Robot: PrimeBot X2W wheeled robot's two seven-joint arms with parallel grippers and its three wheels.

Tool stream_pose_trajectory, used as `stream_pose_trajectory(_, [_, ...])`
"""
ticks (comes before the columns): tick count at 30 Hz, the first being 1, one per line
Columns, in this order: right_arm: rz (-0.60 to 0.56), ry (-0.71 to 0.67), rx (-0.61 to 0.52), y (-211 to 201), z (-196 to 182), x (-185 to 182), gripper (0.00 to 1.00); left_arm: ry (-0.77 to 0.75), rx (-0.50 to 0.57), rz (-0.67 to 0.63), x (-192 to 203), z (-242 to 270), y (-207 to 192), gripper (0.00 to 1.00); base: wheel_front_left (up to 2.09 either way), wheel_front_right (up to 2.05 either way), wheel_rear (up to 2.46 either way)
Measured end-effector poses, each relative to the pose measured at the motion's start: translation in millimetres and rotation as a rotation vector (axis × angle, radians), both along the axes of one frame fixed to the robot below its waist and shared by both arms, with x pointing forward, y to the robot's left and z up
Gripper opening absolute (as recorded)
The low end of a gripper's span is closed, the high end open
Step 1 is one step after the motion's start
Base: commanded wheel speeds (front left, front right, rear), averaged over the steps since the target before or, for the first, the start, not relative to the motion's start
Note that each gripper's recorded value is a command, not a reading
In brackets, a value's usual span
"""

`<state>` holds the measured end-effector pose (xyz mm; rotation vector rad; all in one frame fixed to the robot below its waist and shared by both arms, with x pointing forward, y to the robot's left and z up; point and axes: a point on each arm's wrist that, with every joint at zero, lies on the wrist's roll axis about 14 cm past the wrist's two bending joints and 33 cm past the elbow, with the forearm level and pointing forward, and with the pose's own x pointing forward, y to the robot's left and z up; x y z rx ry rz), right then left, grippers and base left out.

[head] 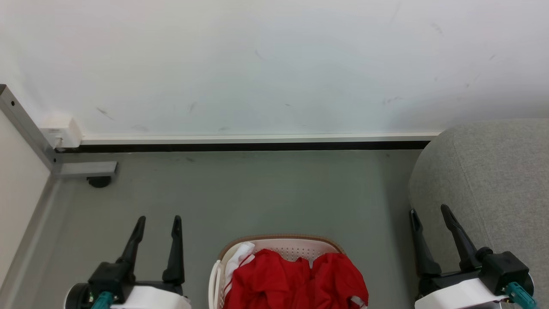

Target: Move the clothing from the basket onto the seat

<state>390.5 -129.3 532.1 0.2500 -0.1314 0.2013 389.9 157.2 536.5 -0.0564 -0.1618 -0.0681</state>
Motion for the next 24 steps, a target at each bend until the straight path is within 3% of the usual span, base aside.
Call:
stream_pose_trajectory(8, [0.006,-0.021,-0.036,2.3,2.2,-0.8,1.0,-0.012,0.042,-0.01,0.3,0.2,-3.3,1.0,0.0,0.0,0.0])
stream_pose_trajectory(24, [0.005,-0.028,-0.024,1.9,5.0,-0.5,1.0,0.017,0.015,0.005,1.8,-8.4,1.8,1.0,0.0,0.0,0.0])
